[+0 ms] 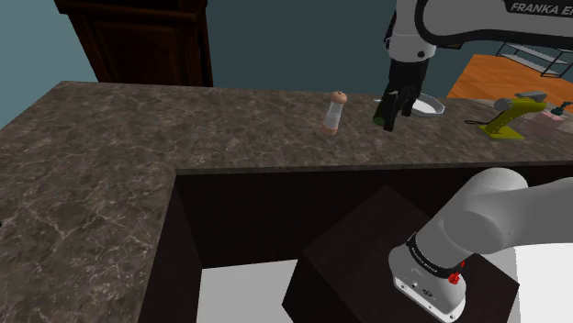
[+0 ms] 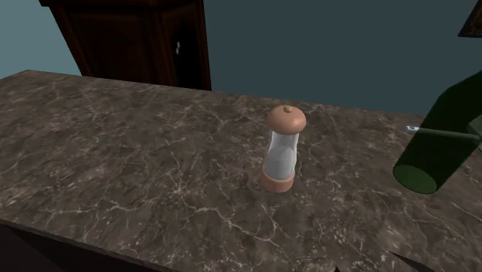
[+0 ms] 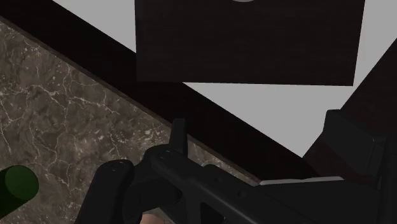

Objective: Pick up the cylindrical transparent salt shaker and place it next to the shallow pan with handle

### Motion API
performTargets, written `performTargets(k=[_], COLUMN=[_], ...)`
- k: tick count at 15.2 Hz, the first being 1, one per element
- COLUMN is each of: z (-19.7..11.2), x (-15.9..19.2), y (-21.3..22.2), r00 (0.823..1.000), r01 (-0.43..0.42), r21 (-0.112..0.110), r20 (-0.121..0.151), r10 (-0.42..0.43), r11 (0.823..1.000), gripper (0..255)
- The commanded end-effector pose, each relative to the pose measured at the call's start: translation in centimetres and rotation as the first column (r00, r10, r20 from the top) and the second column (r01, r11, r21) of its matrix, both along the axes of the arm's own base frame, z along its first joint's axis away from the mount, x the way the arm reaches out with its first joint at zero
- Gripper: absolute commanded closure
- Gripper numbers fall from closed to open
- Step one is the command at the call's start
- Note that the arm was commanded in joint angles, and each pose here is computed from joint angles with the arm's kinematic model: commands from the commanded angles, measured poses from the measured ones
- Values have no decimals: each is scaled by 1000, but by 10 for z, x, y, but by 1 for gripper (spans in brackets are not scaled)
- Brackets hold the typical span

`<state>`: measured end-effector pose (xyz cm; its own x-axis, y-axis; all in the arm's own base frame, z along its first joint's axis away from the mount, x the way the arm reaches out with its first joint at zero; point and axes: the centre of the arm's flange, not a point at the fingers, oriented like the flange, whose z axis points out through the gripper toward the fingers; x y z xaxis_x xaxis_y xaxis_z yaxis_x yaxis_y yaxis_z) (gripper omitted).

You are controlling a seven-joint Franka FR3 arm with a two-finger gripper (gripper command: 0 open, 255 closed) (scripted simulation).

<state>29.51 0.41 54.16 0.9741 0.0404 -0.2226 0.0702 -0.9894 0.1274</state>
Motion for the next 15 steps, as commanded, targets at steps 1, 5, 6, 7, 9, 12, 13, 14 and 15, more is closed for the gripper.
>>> performTargets(k=[1, 5, 6, 7, 9, 12, 13, 14, 15], z=[0, -11, -14, -17, -22, -31, -33, -36, -39], x=[0, 44, 55, 66, 88, 122, 133, 144, 156], y=[0, -26, -32, -38, -50, -68, -74, -80, -85], r00=[1000, 1000, 1000, 999, 999, 998, 998, 997, 997], r01=[0, -23, -29, -35, -47, -64, -70, -76, -82], r21=[0, 4, 5, 7, 9, 12, 13, 14, 15], r20=[0, 3, 4, 5, 6, 8, 9, 10, 11], r10=[0, 23, 29, 35, 47, 64, 70, 76, 81], r11=[1000, 1000, 1000, 999, 999, 998, 997, 997, 997], gripper=[0, 0, 0, 0, 0, 0, 0, 0, 0])
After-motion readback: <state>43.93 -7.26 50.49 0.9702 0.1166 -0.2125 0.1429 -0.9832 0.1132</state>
